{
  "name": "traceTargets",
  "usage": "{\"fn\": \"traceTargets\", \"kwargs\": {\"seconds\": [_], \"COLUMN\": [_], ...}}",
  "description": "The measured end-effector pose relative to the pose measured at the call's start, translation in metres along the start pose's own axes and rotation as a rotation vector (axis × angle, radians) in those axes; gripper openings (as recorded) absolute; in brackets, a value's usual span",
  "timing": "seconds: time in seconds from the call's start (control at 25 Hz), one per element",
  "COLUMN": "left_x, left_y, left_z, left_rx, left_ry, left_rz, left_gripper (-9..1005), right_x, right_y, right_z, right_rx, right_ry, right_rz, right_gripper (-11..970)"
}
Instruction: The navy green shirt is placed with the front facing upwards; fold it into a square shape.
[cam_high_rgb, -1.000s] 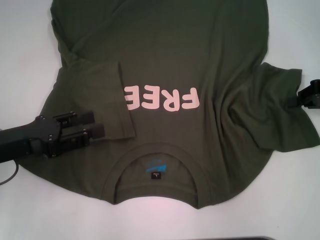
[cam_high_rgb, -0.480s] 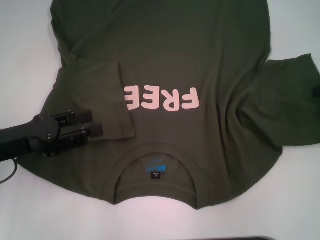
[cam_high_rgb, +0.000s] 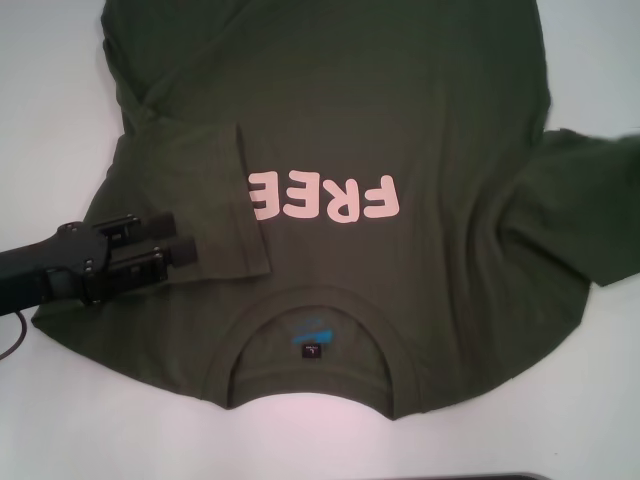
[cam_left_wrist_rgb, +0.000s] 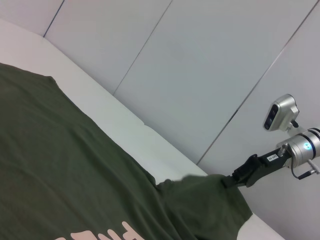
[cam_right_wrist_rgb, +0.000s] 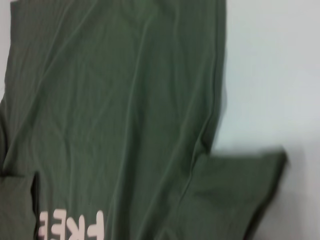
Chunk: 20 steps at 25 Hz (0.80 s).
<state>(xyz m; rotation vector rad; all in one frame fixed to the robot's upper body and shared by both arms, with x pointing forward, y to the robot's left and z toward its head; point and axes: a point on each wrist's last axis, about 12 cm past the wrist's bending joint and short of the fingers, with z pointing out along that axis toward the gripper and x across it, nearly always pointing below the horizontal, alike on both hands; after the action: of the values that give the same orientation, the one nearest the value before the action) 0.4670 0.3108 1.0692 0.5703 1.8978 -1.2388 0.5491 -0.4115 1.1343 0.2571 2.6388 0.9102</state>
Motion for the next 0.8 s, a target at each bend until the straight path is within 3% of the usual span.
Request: {"fn": "traceTargets", "kwargs": {"seconds": [0.8], "left_x": [-0.001], "left_y": [0.0], "left_z": [0.001], "left_rx": [0.006], "left_ry": [0.0], "left_rz": [0.002], "left_gripper": [628], "right_x": [-0.004], "right_y": [-0.008], "right_z": [-0.016], "right_rx": [0.054], "right_ry": [-0.054], "right_rz": [0.04], "right_gripper": [13]}}
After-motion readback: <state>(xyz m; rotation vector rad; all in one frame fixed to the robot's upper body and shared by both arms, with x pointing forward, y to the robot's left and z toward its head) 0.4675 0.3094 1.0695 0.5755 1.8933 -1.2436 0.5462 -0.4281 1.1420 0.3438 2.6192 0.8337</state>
